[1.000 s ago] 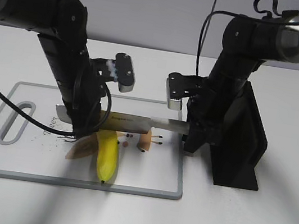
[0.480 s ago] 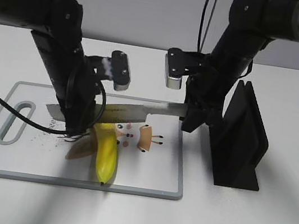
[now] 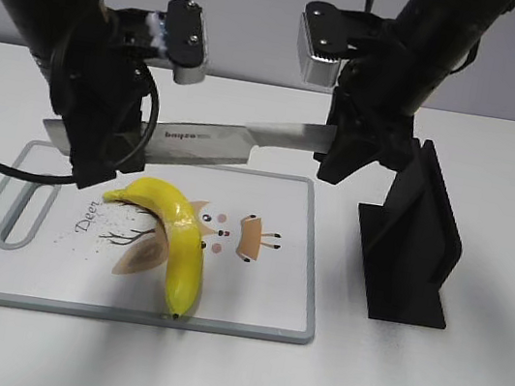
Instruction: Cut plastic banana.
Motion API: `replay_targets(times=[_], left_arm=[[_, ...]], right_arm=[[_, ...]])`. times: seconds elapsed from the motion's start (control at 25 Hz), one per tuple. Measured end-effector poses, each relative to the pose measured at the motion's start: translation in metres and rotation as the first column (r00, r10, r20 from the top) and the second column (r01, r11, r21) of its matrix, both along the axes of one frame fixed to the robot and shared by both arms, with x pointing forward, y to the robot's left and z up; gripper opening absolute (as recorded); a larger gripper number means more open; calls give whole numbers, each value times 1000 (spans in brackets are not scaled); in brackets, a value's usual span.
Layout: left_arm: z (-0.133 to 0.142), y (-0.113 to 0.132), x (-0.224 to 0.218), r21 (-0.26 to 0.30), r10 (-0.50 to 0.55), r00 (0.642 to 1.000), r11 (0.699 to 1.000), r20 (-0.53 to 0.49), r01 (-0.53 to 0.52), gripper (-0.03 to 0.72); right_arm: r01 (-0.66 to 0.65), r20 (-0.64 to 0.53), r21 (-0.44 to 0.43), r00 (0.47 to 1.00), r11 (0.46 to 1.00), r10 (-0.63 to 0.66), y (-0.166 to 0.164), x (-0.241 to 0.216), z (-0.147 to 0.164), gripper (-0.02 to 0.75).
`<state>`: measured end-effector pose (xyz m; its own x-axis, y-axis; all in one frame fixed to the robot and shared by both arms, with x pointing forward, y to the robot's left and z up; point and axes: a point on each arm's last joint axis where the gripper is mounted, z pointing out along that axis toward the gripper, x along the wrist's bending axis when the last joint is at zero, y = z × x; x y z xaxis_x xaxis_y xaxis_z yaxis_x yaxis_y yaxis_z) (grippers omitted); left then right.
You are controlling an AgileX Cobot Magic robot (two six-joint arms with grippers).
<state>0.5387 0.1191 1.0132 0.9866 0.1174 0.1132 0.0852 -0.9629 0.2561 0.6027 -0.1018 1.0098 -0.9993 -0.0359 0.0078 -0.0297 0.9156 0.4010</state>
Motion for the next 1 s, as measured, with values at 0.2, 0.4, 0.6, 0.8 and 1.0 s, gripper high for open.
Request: replay_targets(times=[0.2, 0.4, 0.6, 0.8, 1.0], left_arm=[[2, 0, -3, -9, 3, 1000, 1000, -16, -3, 16], [3, -1, -3, -29, 15, 999, 999, -30, -16, 377], [3, -3, -4, -41, 19, 999, 999, -37, -20, 628], [12, 0, -7, -46, 16, 1000, 999, -8, -16, 639], [49, 7, -11, -43, 24, 997, 999, 75, -21, 606]], right_arm=[[-7, -10, 2, 1000, 1000, 7, 0, -2, 4, 201], [7, -21, 3, 1000, 1000, -7, 0, -2, 4, 193], [29, -15, 6, 999, 1000, -29, 0, 0, 4, 193], [31, -16, 6, 999, 1000, -31, 0, 0, 4, 193], [41, -23, 3, 999, 999, -41, 0, 0, 7, 193]])
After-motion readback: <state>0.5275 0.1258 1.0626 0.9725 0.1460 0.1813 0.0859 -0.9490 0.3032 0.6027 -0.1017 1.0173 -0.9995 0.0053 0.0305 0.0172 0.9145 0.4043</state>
